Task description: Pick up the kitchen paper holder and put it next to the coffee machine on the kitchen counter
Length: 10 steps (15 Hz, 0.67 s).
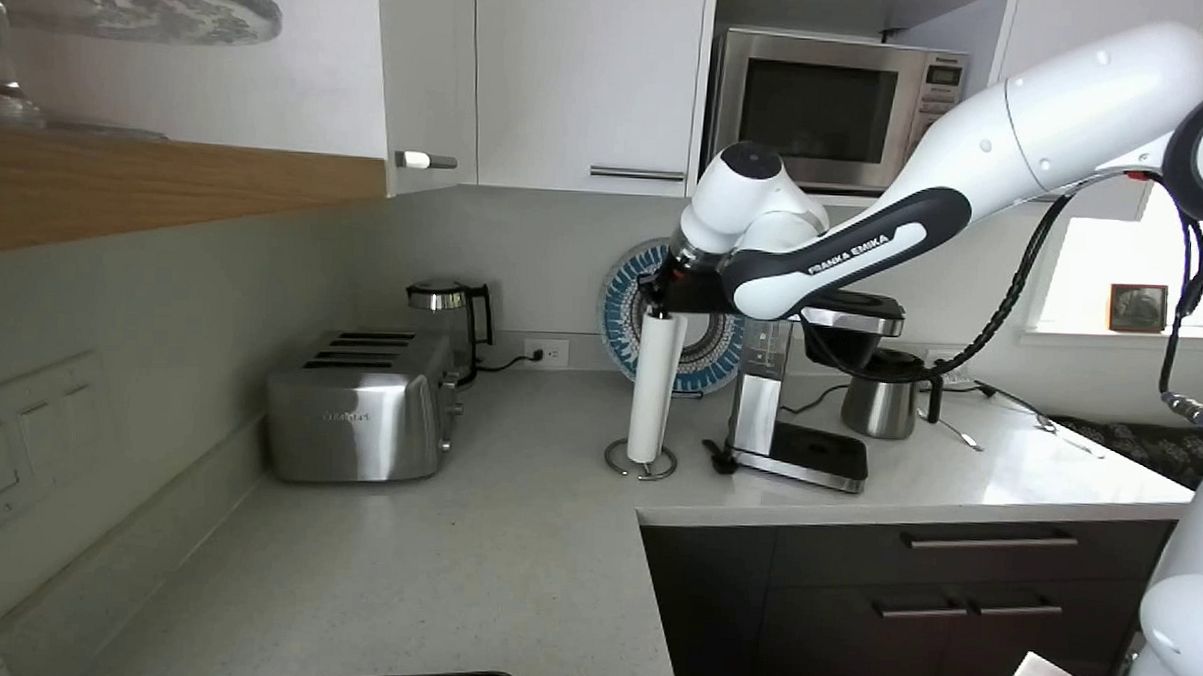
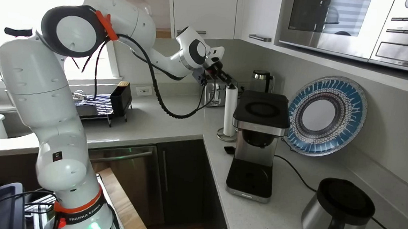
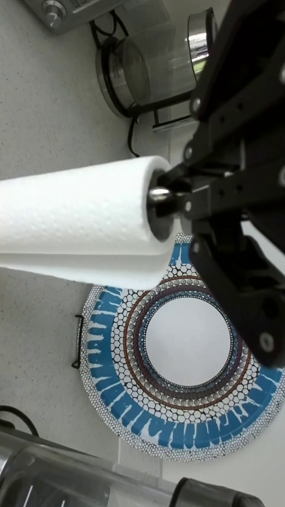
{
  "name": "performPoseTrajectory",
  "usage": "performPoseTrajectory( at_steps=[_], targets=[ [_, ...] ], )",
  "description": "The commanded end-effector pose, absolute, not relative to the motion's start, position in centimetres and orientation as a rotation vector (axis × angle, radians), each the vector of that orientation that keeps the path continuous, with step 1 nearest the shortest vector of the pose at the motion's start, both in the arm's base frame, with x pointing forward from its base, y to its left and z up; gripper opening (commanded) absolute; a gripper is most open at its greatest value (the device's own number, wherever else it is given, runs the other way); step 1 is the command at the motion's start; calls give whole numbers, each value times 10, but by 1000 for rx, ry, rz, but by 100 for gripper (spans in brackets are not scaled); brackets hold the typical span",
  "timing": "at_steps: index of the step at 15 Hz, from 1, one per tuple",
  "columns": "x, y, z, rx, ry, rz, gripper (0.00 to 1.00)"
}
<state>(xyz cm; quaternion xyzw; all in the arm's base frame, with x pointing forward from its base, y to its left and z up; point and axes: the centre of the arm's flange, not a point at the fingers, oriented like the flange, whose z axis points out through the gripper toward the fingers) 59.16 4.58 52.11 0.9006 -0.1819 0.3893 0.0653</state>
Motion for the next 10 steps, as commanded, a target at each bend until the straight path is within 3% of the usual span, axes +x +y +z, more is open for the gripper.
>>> performPoseTrajectory(
  at_steps=[1, 8, 9, 10],
  targets=[
    [599, 50, 534, 2690, -556, 1187, 30],
    [590, 67, 560, 2697, -554, 1228, 81],
    [584, 71, 564, 2711, -563, 1210, 85],
    [573, 78, 564, 2752, -575, 1167, 98]
  ],
)
